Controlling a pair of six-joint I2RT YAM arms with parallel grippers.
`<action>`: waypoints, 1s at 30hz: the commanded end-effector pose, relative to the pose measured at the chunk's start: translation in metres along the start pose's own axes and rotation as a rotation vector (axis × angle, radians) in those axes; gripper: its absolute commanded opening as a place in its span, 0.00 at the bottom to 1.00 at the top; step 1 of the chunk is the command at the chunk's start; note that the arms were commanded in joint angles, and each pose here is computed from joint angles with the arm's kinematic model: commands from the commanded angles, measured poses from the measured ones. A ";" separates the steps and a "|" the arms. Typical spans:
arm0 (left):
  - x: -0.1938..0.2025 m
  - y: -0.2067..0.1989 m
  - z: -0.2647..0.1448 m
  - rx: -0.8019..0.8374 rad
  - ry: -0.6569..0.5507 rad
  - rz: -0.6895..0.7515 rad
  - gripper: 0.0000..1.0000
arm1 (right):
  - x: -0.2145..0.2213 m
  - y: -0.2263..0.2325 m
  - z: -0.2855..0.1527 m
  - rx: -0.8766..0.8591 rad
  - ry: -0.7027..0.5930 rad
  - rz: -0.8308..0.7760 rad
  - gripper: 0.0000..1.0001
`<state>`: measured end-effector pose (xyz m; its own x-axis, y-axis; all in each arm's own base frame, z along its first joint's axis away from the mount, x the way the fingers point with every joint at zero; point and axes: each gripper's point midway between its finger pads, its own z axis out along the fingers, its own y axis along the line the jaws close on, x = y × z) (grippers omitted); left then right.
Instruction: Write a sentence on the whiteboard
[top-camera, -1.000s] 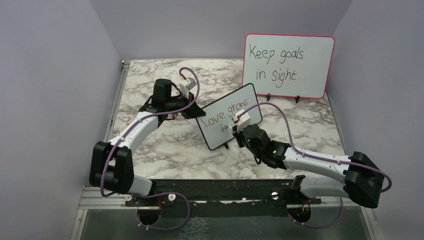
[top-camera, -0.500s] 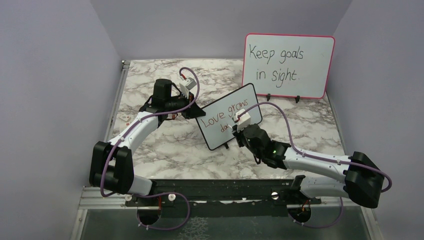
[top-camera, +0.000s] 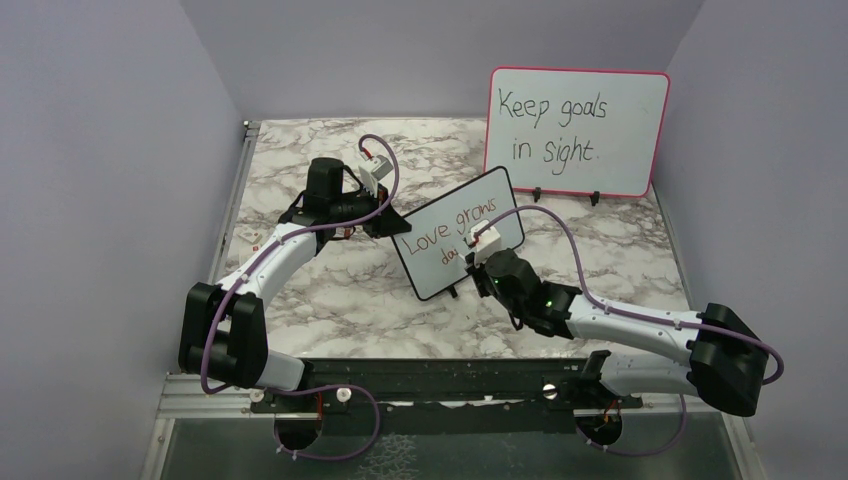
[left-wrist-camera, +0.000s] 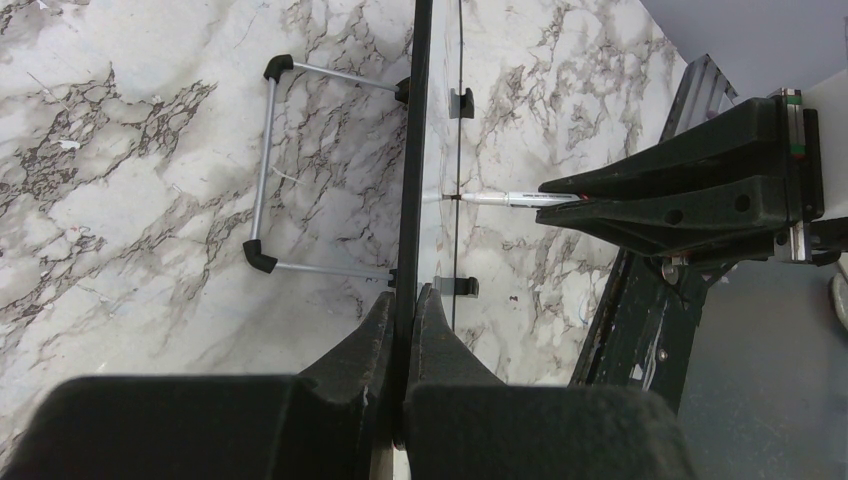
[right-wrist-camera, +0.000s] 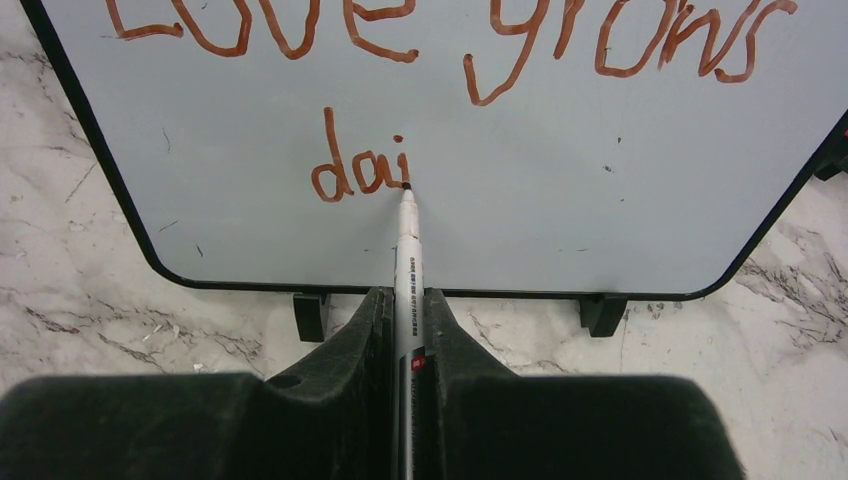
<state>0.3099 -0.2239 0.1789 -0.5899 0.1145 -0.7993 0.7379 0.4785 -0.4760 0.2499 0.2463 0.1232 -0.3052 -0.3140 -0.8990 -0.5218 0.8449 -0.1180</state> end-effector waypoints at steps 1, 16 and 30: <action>0.047 0.054 -0.005 -0.231 0.134 -0.023 0.00 | 0.003 -0.004 -0.002 0.015 0.012 0.008 0.00; 0.046 0.054 -0.005 -0.230 0.134 -0.020 0.00 | -0.035 -0.014 -0.005 0.043 -0.099 -0.003 0.01; 0.047 0.054 -0.005 -0.229 0.136 -0.023 0.00 | -0.054 -0.005 0.001 0.005 -0.145 -0.002 0.00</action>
<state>0.3098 -0.2239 0.1789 -0.5899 0.1153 -0.7992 0.7380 0.4785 -0.4757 0.2617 0.2486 0.1479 -0.2330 -0.3007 -0.9248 -0.5153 0.8447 -0.1448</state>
